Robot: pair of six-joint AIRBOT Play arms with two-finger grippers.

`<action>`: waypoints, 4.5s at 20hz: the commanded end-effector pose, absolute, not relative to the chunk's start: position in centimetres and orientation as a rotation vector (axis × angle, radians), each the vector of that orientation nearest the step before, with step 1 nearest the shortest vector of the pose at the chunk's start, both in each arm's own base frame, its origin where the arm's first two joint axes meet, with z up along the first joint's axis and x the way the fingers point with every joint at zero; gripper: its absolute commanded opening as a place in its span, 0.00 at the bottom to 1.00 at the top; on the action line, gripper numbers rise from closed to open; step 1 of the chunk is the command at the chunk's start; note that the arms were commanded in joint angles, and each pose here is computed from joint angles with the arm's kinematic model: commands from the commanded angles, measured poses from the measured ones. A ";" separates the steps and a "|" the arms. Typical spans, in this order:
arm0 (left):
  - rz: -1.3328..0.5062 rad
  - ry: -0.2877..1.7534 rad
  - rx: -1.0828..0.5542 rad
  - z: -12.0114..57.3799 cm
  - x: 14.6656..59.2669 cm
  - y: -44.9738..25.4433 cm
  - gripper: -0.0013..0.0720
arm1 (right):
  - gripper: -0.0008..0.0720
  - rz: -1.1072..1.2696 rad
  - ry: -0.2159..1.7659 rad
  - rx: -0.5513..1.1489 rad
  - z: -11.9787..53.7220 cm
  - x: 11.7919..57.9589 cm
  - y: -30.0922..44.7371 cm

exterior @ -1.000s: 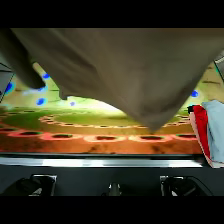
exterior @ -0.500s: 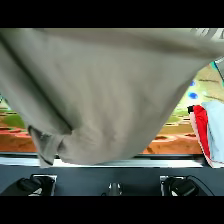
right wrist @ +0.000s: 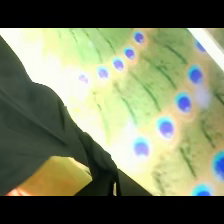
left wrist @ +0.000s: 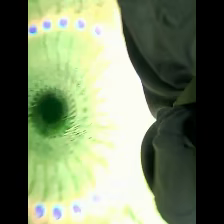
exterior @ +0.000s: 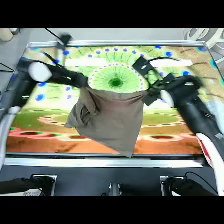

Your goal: Fold the shirts.

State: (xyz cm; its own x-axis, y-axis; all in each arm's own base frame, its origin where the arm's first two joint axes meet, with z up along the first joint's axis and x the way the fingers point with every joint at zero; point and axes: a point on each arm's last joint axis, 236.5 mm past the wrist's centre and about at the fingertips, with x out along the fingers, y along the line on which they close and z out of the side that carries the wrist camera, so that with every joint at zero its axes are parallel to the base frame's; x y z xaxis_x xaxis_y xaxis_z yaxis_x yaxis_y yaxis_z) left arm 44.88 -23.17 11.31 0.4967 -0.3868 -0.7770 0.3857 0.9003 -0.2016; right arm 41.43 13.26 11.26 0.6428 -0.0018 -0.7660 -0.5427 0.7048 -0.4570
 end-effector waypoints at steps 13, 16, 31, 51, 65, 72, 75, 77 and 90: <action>-0.099 1.543 -0.093 -1.0 36.8 -1.7 0.85 | 0.53 0.418 1.422 -0.257 0.1 33.1 2.7; -0.196 1.618 -0.204 -6.6 33.1 -4.3 0.64 | 0.94 0.767 1.388 0.044 -1.1 29.6 9.8; -0.351 1.550 -0.194 -9.0 33.6 -9.7 0.05 | 0.96 0.826 1.544 0.064 -8.6 21.7 17.8; -0.389 0.743 -0.096 20.9 40.6 -10.2 0.05 | 0.04 0.630 0.854 -0.289 8.8 36.4 15.6; -0.257 -0.336 -0.322 58.0 20.7 -4.5 0.05 | 0.04 0.033 0.025 -0.512 44.5 23.6 0.6; -0.154 0.330 -0.315 34.9 36.0 -5.4 0.05 | 0.04 0.190 0.720 -0.524 23.7 35.6 1.3; -0.108 0.616 -0.359 20.4 41.9 -6.0 0.05 | 0.04 0.231 0.861 -0.411 13.1 42.7 3.1; -0.100 0.789 -0.431 12.4 44.2 -7.2 0.05 | 0.04 0.257 0.889 -0.321 8.5 46.2 4.7; -0.237 1.377 -0.306 -2.3 41.5 -9.4 0.83 | 0.78 0.276 1.113 -0.208 2.0 45.5 2.1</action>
